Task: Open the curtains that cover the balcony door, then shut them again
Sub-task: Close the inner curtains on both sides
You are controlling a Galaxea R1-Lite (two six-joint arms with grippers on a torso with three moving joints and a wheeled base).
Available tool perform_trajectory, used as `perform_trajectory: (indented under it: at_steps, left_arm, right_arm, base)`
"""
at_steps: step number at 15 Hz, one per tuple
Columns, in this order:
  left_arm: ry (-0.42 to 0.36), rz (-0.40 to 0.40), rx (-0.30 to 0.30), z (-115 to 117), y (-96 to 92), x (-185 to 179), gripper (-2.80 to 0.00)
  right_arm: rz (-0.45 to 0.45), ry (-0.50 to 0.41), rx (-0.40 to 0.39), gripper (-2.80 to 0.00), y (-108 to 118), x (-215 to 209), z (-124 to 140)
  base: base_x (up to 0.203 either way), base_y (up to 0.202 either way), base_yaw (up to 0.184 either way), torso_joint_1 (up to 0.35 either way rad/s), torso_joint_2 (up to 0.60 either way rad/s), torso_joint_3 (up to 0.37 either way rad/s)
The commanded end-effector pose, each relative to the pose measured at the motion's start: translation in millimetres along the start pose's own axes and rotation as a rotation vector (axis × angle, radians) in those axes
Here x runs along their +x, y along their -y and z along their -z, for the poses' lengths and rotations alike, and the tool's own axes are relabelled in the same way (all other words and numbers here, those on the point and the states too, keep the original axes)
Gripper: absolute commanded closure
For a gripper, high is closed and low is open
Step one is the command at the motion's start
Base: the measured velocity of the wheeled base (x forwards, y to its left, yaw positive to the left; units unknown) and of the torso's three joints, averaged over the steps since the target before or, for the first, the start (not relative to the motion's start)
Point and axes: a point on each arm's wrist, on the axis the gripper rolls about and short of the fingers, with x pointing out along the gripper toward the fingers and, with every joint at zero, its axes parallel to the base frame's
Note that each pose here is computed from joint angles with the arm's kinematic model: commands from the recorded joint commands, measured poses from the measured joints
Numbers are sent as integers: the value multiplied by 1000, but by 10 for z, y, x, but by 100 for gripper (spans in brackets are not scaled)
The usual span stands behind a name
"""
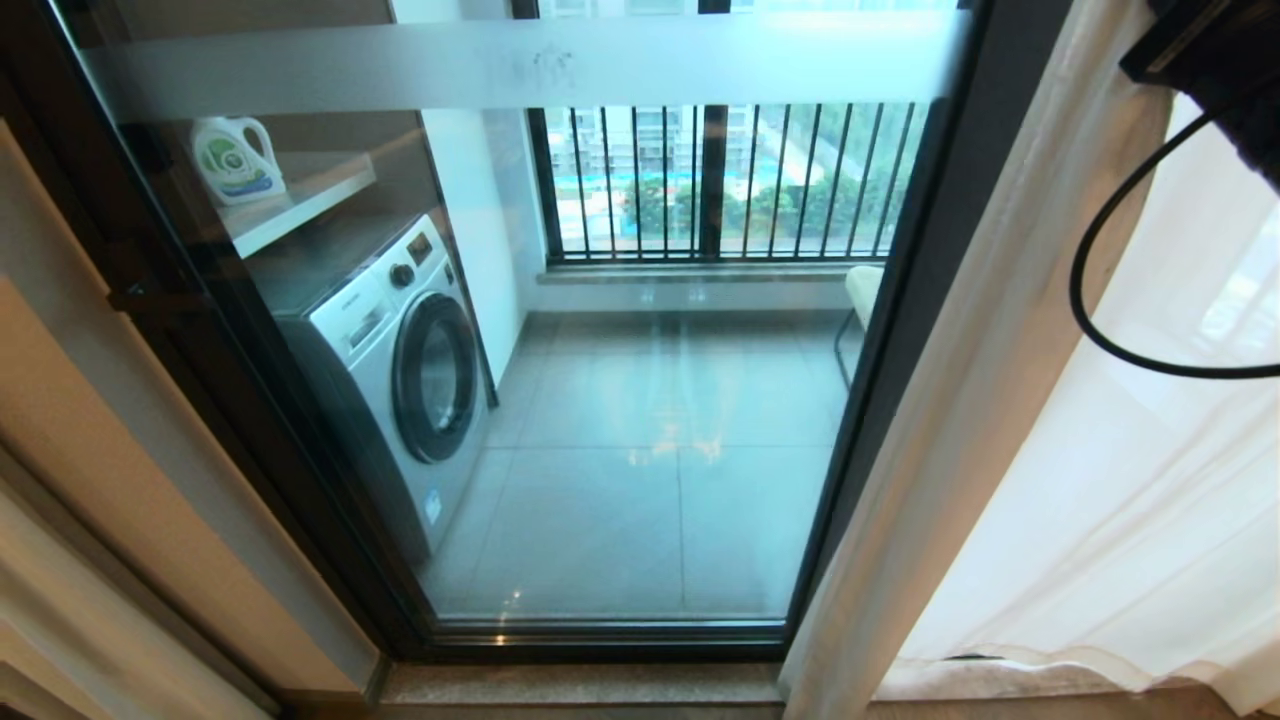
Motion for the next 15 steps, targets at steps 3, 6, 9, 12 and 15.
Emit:
perform_trajectory:
  at_steps: [3, 6, 9, 12, 15]
  left_arm:
    - [0, 0, -1, 1, 0, 0, 0]
    - [0, 0, -2, 1, 0, 0, 0]
    - [0, 0, -1, 0, 0, 0, 0]
    - [0, 0, -1, 1, 0, 0, 0]
    - [0, 0, -1, 0, 0, 0, 0]
  right_arm:
    - [-2, 9, -2, 0, -2, 5, -17]
    - [-2, 9, -2, 0, -2, -1, -16]
    - [-1, 6, -1, 0, -2, -7, -12]
    - [-2, 9, -2, 0, -3, -9, -28]
    - [-2, 8, -2, 0, -3, -8, -21]
  base:
    - [0, 188, 1, 2, 2, 2]
    - [0, 187, 1, 4, 2, 5]
    - [0, 190, 0, 1, 4, 0]
    - [0, 191, 1, -1, 2, 4]
    - [0, 123, -2, 2, 4, 3]
